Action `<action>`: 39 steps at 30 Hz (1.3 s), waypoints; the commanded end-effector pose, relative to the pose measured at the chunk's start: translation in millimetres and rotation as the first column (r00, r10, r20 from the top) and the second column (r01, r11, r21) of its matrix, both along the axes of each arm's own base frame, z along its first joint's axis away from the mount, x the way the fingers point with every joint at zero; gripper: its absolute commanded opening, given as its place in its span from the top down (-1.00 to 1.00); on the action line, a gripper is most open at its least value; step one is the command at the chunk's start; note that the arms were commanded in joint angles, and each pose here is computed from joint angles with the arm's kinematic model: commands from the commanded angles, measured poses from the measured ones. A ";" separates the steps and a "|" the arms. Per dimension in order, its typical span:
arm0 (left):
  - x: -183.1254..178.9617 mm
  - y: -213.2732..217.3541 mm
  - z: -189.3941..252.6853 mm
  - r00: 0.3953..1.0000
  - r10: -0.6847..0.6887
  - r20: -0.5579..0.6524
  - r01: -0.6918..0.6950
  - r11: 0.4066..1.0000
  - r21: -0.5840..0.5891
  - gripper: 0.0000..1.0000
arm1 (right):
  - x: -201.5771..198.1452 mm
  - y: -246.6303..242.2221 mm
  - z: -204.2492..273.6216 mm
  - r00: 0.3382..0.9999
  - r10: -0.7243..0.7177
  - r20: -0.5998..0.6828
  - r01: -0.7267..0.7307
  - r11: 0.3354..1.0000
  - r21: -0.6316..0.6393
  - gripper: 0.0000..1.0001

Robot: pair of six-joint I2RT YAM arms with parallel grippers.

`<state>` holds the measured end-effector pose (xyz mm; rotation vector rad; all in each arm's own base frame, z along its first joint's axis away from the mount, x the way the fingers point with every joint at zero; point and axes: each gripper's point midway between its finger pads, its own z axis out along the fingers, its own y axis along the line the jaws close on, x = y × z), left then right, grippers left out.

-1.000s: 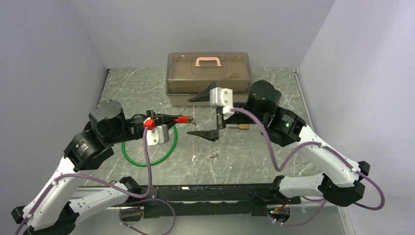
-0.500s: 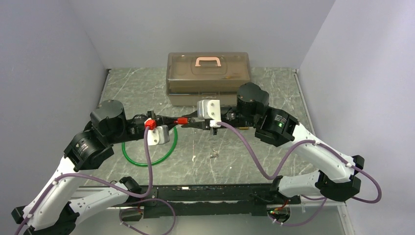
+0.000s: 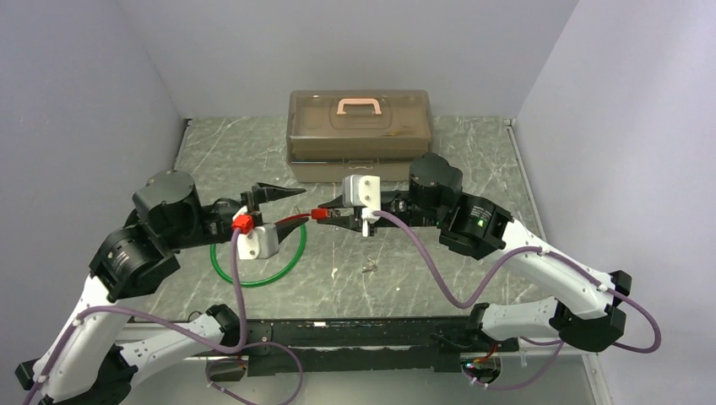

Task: Unlock with the key
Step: Unlock the lock.

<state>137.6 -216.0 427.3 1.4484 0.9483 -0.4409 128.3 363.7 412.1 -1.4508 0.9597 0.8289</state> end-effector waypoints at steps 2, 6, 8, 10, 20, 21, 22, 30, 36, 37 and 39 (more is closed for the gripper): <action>-14.1 7.7 16.3 0.997 -0.043 0.067 0.044 0.999 -0.015 0.06 | -2.2 -6.3 43.4 1.000 -0.024 0.014 0.022 0.990 0.139 1.00; -16.6 7.5 10.7 0.997 -0.056 0.054 0.057 0.998 -0.011 0.17 | -3.8 -3.0 48.5 1.000 -0.012 -0.004 0.012 0.989 0.150 1.00; -17.4 7.7 9.9 0.997 -0.059 0.054 0.059 0.998 -0.011 0.19 | -3.9 -2.8 50.9 1.000 -0.011 -0.011 0.013 0.987 0.162 1.00; -16.6 8.1 9.7 0.997 -0.052 0.051 0.053 0.998 -0.016 0.19 | -5.1 -1.3 52.5 1.000 -0.003 -0.014 0.005 0.986 0.169 1.00; -7.1 9.4 1.4 0.999 -0.008 0.050 0.009 1.000 -0.015 0.67 | -8.3 6.6 55.9 0.999 0.032 -0.022 -0.027 0.983 0.183 1.00; -5.4 8.6 0.6 0.999 -0.005 0.051 0.006 1.000 -0.014 0.69 | -8.8 7.9 56.3 0.999 0.037 -0.024 -0.032 0.982 0.185 1.00; -4.4 8.1 -0.2 0.999 -0.004 0.051 0.005 1.000 -0.013 0.70 | -9.8 8.2 58.3 0.999 0.042 -0.022 -0.037 0.981 0.191 1.00; 3.3 7.7 -11.2 0.999 0.020 0.046 -0.021 1.000 0.012 0.84 | -12.5 8.0 64.6 0.999 0.044 -0.020 -0.038 0.971 0.236 1.00; 12.3 12.9 -18.8 0.997 0.078 0.026 -0.078 0.997 -0.003 1.00 | -16.2 -23.3 88.0 1.000 -0.023 0.002 0.020 0.929 0.370 1.00; 12.5 14.3 -19.1 0.996 0.085 0.017 -0.085 0.996 -0.009 1.00 | -17.8 -31.1 90.9 0.999 -0.034 0.004 0.030 0.917 0.399 1.00; 12.8 17.3 -17.4 0.995 0.098 0.006 -0.098 0.995 -0.025 1.00 | -18.5 -43.9 90.9 0.998 -0.062 -0.009 0.060 0.898 0.435 1.00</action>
